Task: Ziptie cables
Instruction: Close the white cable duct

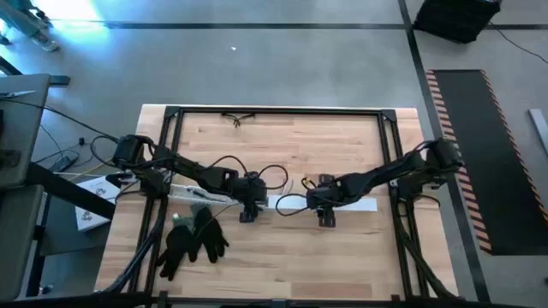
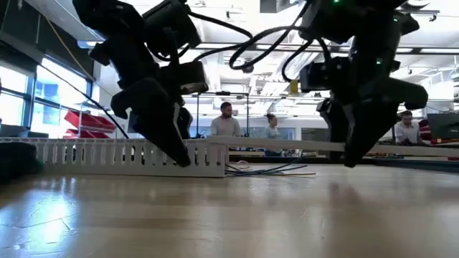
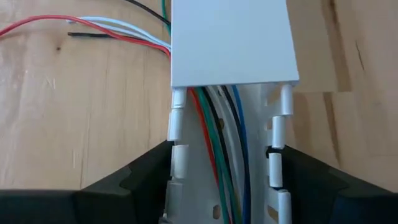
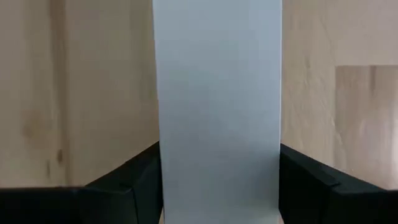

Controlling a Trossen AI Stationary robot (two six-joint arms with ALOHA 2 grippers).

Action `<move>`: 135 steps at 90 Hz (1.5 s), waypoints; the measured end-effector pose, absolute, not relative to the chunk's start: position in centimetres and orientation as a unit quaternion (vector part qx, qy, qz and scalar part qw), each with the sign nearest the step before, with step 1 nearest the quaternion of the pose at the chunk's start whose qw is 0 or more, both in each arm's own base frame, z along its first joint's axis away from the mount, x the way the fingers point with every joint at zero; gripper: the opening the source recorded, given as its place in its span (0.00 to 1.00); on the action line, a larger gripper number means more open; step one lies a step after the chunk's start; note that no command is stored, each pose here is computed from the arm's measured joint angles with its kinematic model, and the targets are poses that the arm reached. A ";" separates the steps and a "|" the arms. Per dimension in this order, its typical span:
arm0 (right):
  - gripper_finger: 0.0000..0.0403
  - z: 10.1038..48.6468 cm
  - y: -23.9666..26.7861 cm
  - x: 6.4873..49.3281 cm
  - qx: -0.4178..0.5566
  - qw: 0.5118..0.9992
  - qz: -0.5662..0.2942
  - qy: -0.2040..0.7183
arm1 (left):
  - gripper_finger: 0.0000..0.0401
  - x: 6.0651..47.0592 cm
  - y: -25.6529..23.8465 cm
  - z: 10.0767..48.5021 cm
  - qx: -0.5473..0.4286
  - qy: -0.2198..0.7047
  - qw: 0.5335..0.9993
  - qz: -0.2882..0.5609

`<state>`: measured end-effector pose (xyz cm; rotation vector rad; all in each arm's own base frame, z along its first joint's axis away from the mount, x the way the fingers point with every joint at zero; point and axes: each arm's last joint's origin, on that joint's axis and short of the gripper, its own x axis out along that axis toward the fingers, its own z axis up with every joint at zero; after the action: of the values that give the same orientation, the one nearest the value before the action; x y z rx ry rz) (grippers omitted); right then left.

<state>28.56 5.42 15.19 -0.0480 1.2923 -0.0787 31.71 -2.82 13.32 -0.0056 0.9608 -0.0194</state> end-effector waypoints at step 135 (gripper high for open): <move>0.55 15.8 5.5 28.9 0.002 0.786 -0.050 0.616 | 0.57 31.7 -2.0 13.9 -0.051 0.486 0.873 0.002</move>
<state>28.92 5.53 15.83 0.0043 1.3274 -0.1079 31.70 -1.96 13.88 -0.1071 1.0147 0.0047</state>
